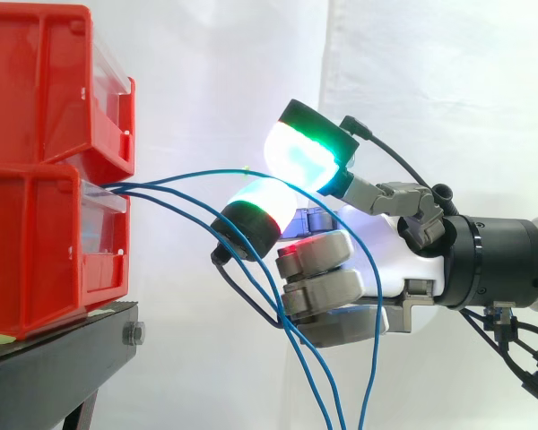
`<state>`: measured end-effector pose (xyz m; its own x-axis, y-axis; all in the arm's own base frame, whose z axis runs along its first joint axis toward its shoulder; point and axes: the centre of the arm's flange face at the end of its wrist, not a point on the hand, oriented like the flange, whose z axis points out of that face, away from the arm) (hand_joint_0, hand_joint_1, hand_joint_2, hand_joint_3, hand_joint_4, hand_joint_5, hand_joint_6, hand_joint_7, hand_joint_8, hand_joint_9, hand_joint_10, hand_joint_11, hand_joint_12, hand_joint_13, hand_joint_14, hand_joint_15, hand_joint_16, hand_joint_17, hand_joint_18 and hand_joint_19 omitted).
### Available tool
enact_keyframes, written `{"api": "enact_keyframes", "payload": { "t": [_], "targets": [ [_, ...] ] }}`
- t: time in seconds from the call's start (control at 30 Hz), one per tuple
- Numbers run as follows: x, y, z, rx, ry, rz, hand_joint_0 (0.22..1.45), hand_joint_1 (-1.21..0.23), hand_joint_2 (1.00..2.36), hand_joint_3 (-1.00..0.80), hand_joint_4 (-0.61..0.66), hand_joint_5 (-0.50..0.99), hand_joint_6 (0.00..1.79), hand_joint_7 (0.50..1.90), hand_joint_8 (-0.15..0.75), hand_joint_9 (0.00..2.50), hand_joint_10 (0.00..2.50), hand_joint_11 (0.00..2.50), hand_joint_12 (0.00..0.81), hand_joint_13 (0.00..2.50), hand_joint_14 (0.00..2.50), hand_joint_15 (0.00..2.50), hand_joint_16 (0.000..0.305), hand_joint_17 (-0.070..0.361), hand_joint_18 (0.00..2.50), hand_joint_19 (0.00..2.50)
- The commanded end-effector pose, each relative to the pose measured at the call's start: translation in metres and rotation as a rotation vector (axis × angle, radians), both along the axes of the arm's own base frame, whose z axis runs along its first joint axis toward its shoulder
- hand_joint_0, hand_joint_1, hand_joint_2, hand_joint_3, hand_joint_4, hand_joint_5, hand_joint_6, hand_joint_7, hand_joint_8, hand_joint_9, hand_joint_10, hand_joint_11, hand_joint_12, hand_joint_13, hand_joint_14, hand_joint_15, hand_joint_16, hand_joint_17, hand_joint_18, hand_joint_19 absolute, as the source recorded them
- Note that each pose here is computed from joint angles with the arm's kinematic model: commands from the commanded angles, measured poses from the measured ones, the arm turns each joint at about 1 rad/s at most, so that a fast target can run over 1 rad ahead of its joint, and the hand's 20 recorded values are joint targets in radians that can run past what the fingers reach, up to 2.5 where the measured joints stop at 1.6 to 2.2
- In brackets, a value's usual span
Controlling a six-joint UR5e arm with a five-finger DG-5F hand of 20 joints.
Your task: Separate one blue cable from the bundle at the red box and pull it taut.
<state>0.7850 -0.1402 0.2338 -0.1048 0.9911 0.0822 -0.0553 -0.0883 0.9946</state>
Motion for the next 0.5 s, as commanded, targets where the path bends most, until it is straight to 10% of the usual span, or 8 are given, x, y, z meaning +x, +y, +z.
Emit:
{"api": "enact_keyframes", "payload": {
  "t": [0.0, 0.27, 0.47],
  "targets": [
    [0.0, 0.0, 0.0001, 0.0, 0.0, 0.0, 0.77, -0.77, 1.0, -0.47, -0.05, -0.19, 0.91, 1.21, 0.336, 1.13, 0.02, 1.25, 0.38, 1.01, 0.03, 1.04, 0.038, 0.086, 1.08, 1.24],
    [0.0007, 0.0, 0.0009, -0.002, -0.008, 0.0, 0.76, -0.77, 1.0, -0.46, -0.05, -0.19, 0.91, 1.2, 0.364, 1.08, 0.02, 1.02, 0.342, 0.95, 0.01, 0.2, 0.03, 0.067, 0.74, 0.45],
    [0.0007, 0.0, 0.0009, -0.003, -0.008, 0.0, 0.76, -0.77, 1.0, -0.46, -0.04, -0.19, 0.91, 1.21, 0.352, 1.07, 0.02, 1.07, 0.325, 1.01, 0.02, 0.41, 0.027, 0.061, 0.69, 0.44]
  ]
}}
